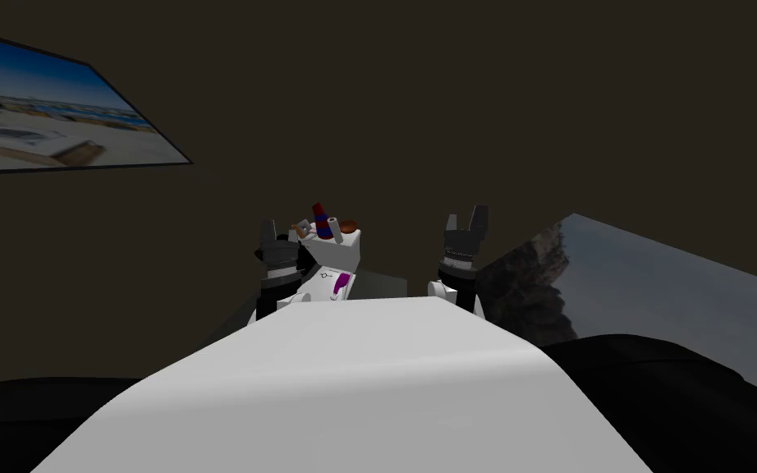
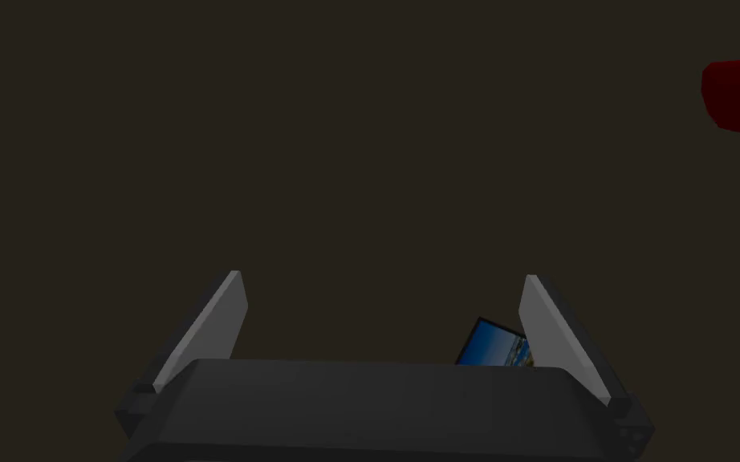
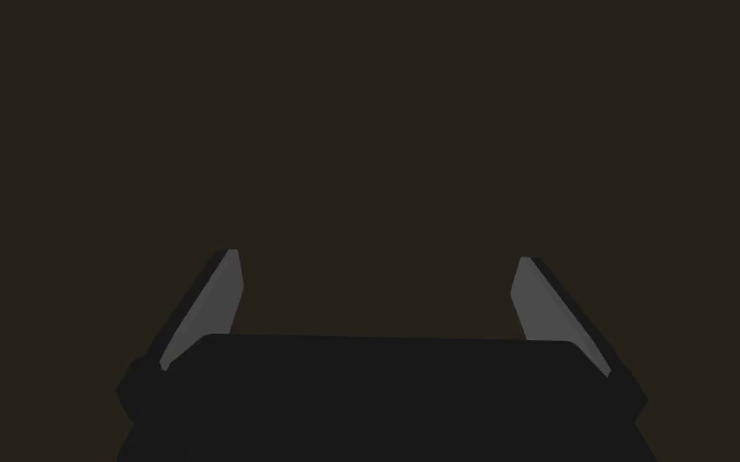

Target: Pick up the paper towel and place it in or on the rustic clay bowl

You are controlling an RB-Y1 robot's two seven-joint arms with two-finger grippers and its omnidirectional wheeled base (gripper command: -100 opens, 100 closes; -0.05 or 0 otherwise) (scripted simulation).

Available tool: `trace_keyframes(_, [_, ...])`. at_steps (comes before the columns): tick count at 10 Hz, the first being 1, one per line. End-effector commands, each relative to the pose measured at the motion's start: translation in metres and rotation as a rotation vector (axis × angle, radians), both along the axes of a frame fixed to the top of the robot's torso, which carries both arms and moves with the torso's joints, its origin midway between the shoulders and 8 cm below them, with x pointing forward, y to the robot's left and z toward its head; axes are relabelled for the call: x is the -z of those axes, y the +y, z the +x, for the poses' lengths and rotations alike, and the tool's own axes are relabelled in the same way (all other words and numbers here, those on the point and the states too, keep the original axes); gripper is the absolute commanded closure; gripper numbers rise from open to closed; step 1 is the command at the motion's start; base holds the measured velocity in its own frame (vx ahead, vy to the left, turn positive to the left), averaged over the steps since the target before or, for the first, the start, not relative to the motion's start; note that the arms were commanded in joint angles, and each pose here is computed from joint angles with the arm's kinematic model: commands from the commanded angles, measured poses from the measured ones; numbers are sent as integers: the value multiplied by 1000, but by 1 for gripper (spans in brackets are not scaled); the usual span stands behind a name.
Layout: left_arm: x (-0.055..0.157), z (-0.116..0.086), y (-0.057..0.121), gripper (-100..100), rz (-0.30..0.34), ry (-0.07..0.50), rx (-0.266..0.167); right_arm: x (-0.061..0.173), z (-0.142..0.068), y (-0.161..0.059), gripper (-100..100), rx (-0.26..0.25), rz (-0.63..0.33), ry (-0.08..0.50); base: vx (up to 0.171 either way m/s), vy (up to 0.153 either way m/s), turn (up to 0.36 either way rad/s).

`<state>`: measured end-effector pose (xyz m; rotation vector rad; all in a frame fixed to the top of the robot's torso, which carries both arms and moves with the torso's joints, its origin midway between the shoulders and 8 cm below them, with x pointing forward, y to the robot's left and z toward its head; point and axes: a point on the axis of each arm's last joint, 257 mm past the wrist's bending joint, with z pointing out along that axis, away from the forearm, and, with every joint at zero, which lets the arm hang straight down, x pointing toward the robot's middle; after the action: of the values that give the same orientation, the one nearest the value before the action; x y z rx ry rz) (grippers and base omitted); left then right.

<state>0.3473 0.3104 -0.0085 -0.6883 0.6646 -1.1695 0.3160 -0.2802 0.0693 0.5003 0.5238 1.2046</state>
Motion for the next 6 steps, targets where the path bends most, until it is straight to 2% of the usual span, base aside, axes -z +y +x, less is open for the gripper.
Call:
trace_keyframes(1, [6,2,-3,-100,33,24,16,0,0,0,0,0,0,0,-24,43,-49])
trace_keyframes(6, [36,8,-6,-100,115,114,54,0,0,0,0,0,0,0,-80,110,-77])
